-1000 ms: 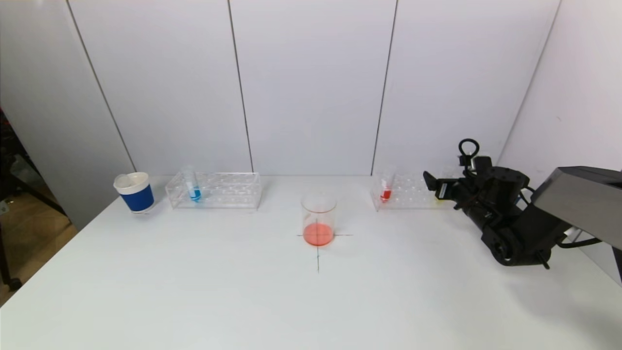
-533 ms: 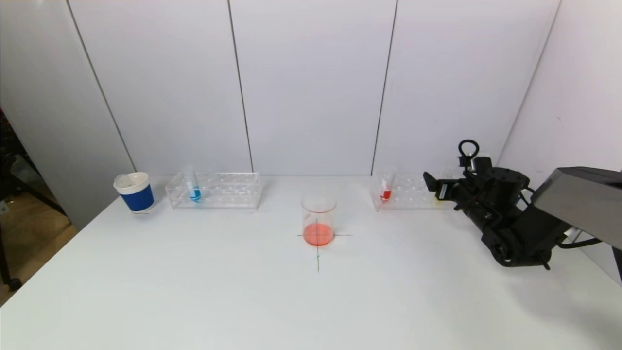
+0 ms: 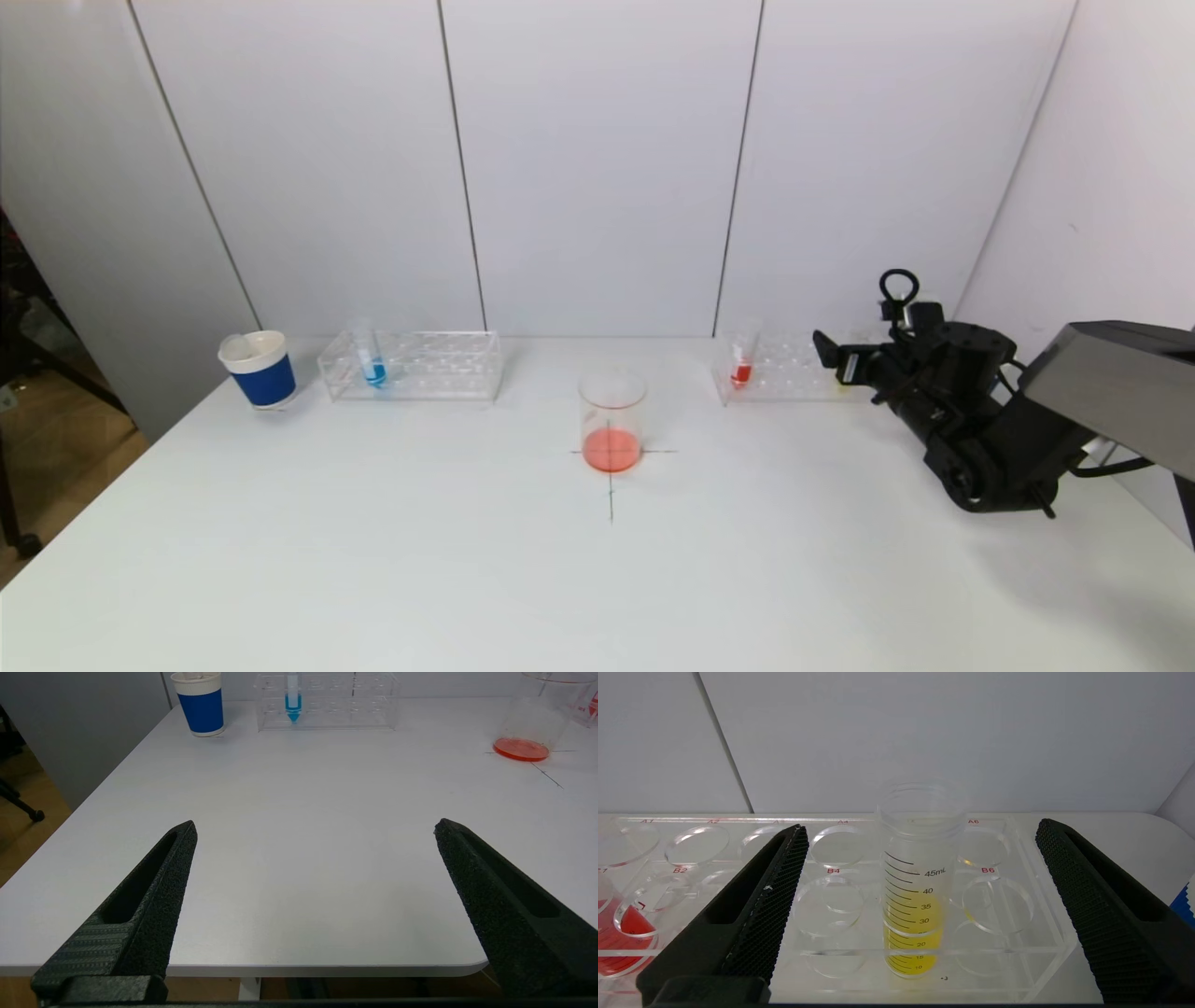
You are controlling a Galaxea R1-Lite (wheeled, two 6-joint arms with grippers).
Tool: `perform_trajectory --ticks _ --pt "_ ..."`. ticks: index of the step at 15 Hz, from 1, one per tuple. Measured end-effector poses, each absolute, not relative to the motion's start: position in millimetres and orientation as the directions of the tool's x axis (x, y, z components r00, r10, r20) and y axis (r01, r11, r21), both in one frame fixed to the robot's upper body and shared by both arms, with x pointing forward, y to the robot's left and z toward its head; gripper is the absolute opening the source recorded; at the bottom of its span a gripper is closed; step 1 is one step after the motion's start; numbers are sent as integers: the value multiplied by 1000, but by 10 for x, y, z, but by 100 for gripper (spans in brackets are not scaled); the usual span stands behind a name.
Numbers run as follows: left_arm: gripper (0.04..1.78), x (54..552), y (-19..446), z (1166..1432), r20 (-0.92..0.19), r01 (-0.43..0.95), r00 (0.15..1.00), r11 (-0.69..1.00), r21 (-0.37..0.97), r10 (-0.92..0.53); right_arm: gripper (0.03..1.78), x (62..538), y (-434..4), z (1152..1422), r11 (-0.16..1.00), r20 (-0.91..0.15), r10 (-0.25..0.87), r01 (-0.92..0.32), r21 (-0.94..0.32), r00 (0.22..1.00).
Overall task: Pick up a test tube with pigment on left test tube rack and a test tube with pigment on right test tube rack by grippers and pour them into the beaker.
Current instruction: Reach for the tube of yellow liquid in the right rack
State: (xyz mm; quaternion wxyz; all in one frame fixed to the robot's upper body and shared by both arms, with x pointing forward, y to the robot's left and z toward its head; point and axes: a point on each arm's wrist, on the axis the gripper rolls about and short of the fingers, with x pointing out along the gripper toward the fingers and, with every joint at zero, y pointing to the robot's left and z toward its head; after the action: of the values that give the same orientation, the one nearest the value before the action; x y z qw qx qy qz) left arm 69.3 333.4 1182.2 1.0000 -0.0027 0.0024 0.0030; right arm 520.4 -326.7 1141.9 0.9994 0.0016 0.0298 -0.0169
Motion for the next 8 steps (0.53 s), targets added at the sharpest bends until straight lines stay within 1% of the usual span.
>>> perform_trajectory --ticks 2,4,6,8 --pt "178 693 3334 11823 -4 -7 1000 1000 -6 7 174 5207 -3270 11422 999 -59 -34 35 3 998" --pt "178 693 3334 11822 -5 -6 1000 1000 -6 6 160 5207 -3270 11420 999 -61 -34 34 -1 998" --pt "178 693 3334 11822 -5 -6 1000 1000 -5 6 137 5209 -3273 11421 999 -60 -35 35 -2 998" --pt "178 693 3334 11822 -5 -6 1000 1000 -5 6 103 5210 -3273 11421 999 -60 -35 35 -2 998"
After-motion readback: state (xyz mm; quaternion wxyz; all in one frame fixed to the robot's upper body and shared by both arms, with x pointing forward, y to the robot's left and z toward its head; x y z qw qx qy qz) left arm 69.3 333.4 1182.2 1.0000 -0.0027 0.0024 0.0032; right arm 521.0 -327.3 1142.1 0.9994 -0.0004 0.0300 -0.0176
